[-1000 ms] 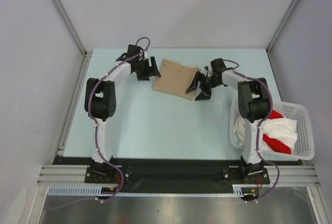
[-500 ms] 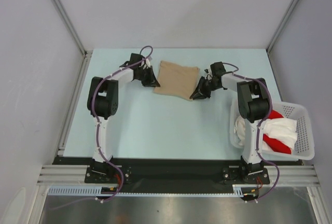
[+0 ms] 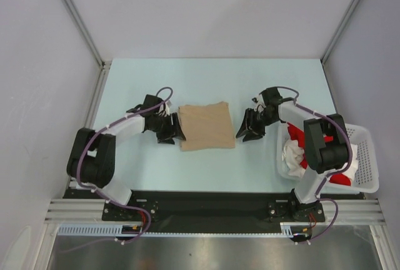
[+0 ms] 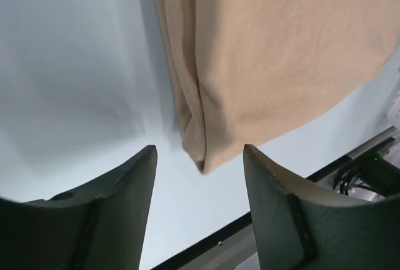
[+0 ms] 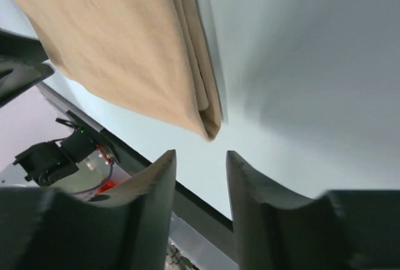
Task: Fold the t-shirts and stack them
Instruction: Fold the tshirt
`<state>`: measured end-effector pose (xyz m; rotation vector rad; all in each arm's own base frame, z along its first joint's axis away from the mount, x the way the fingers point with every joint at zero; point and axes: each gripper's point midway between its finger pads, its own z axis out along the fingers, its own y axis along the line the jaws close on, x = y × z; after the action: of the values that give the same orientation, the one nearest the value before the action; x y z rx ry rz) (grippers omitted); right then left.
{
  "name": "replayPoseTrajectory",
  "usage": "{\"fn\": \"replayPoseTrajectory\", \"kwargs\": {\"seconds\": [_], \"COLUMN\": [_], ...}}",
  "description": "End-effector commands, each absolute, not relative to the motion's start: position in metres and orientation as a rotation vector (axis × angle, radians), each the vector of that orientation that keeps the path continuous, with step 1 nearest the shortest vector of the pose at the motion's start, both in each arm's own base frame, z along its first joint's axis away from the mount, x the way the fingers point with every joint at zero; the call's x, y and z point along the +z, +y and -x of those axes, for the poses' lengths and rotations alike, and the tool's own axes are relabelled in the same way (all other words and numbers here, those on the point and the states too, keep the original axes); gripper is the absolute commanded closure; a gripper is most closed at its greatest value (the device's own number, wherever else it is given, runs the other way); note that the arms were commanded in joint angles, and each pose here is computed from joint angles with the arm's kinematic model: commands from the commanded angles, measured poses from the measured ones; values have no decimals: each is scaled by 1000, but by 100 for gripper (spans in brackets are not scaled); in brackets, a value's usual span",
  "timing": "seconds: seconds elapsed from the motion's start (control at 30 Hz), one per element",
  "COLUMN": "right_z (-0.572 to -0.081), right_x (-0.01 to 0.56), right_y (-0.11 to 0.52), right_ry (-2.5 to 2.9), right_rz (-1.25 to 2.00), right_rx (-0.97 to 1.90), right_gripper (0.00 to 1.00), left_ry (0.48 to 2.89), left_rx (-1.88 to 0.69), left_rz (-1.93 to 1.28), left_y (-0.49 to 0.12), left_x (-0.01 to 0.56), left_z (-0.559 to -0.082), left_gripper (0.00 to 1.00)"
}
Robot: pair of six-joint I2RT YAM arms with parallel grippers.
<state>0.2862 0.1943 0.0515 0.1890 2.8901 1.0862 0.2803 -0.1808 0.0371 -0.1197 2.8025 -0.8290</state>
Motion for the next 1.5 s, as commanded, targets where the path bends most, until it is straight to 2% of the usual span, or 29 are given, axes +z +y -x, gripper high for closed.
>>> {"fn": "replayPoseTrajectory", "kwargs": {"seconds": [0.0, 0.07, 0.1, 0.17, 0.2, 0.23, 0.27, 0.3, 0.37, 0.5, 0.7, 0.83, 1.0, 1.27, 1.33, 1.47], "right_z": [-315, -329, -337, -355, -361, -364, -380, -381, -398, -420, -457, -481, -499, -515, -520, -527], "right_x": [86, 98, 104, 116, 118, 116, 117, 118, 111, 97, 69, 34, 27, -1, -5, 10], "right_y": [177, 181, 185, 208, 217, 226, 240, 255, 274, 301, 305, 282, 272, 235, 231, 232], "right_ry": [2794, 2766, 2741, 2669, 2650, 2634, 2552, 2541, 2465, 2384, 2348, 2332, 2261, 2334, 2360, 2372], "right_rz": [-40, 5, 20, 28, 13, -18, -3, -57, -50, -116, -264, -410, -544, -761, -771, -686], "right_rx": [919, 899, 911, 1022, 1067, 1117, 1184, 1240, 1283, 1376, 1410, 1353, 1449, 1256, 1242, 1235], "right_gripper": [52, 46, 45, 45, 47, 50, 60, 65, 79, 90, 100, 100, 100, 100, 100, 100], "left_ry": [2683, 2607, 2575, 2503, 2487, 2469, 2411, 2436, 2345, 2341, 2361, 2374, 2451, 2458, 2441, 2350], "left_rx": [-693, -682, -700, -843, -901, -1024, -1080, -1137, -1215, -1235, -1195, -1166, -1097, -974, -952, -973], "left_rz": [119, 73, 60, 22, 12, -15, -22, 46, 25, 58, 93, 209, 240, 219, 189, 143], "left_y": [-163, -163, -166, -186, -194, -208, -217, -224, -237, -245, -241, -218, -202, -183, -181, -187], "left_x": [76, 105, 115, 132, 133, 138, 144, 132, 136, 121, 86, 51, 12, 16, 35, 93], "left_z": [-298, -313, -319, -331, -335, -334, -346, -351, -367, -398, -437, -461, -469, -477, -479, -484], "left_gripper": [36, 41, 54, 71, 75, 79, 83, 88, 90, 94, 96, 96, 99, 96, 90, 63]}}
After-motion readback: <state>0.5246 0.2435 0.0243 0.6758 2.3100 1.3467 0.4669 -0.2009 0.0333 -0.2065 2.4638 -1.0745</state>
